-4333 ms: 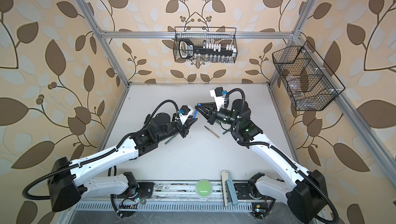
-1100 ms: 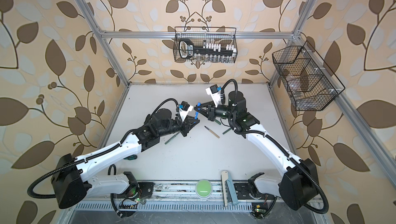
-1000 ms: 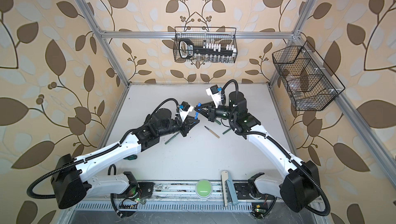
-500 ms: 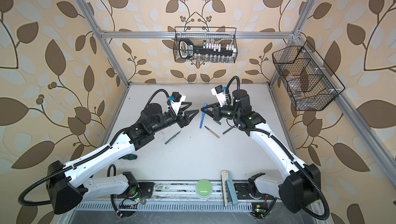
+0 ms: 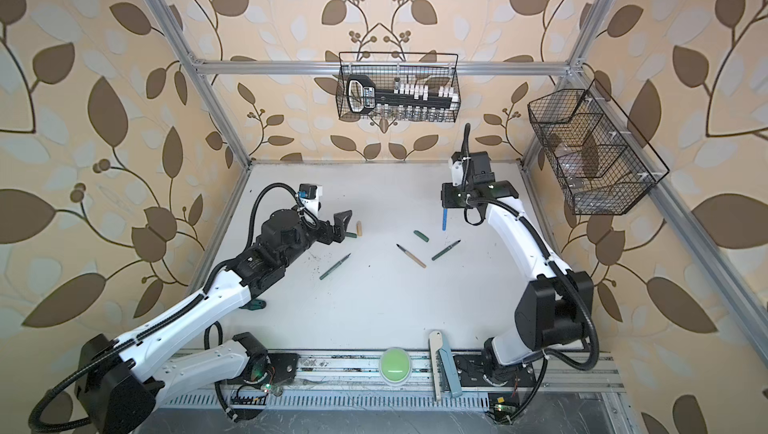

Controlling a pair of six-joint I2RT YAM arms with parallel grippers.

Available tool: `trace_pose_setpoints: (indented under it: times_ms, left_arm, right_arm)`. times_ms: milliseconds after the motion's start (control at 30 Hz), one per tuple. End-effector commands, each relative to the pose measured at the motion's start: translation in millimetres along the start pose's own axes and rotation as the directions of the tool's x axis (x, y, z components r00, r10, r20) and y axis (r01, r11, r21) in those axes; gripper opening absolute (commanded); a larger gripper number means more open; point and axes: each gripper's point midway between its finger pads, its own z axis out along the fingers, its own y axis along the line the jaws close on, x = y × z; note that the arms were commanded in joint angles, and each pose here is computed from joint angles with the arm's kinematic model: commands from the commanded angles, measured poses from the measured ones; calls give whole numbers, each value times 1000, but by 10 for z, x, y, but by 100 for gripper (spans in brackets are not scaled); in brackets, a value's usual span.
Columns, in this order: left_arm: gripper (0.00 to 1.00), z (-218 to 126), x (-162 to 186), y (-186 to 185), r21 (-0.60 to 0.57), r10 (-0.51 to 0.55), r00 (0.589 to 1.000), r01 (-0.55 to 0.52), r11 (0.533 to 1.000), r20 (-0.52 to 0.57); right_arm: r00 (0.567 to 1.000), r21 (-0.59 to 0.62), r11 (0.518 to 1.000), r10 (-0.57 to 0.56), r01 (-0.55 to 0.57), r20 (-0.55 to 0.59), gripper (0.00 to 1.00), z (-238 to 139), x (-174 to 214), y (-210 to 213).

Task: Insert the pens into the pen caps
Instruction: 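Open the left gripper and pull it back while the right gripper holds the pen, then lower the capped blue pen to the table with the right gripper and release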

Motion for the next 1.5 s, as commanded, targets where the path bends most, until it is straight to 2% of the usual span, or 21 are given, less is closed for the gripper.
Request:
trace_pose_setpoints:
  times_ms: [0, 133, 333, 533, 800, 1067, 1167, 1267, 1367, 1467]
  left_arm:
    - [99, 51, 52, 80, -22, -39, 999, 39, 999, 2]
    - [99, 74, 134, 95, -19, -13, 1000, 12, 1000, -8]
    - [99, 72, 259, 191, -65, 28, 999, -31, 997, -45]
    - [99, 106, 343, 96, -4, 29, 997, -30, 1000, -65]
    - [99, 150, 383, 74, 1, 16, 995, -16, 1000, -96]
    - [99, 101, 333, 63, 5, 3, 996, -2, 1000, -87]
    - [99, 41, 274, 85, -4, 3, 998, -3, 1000, -60]
    - [99, 7, 251, 103, -12, 6, 999, -7, 1000, -49]
    - [99, -22, 231, 110, -21, -3, 998, 2, 1000, -55]
    - [99, -67, 248, 148, -38, -11, 998, 9, 999, -61]
  right_arm:
    - [993, 249, 967, -28, 55, -111, 0, 42, 152, -525]
    - [981, 327, 943, 5, 60, -195, 0, 255, 325, -823]
    - [960, 371, 926, 42, 67, -278, 0, 596, 521, -1127]
    - [958, 349, 936, 56, 49, -283, 0, 896, 423, -1193]
    - [935, 309, 948, 43, 73, -351, 0, 1226, 328, -1258]
    - [931, 232, 972, 56, 31, -360, 12, 1507, 351, -1225]
    - [934, 236, 971, 57, 30, -354, 13, 1585, 327, -1253]
    - [933, 235, 972, 65, 21, -355, 28, 1662, 318, -1280]
    - [938, 245, 969, 64, 23, -340, 29, 1693, 274, -1304]
    - [950, 253, 967, 62, 18, -306, 37, 1649, 174, -1315]
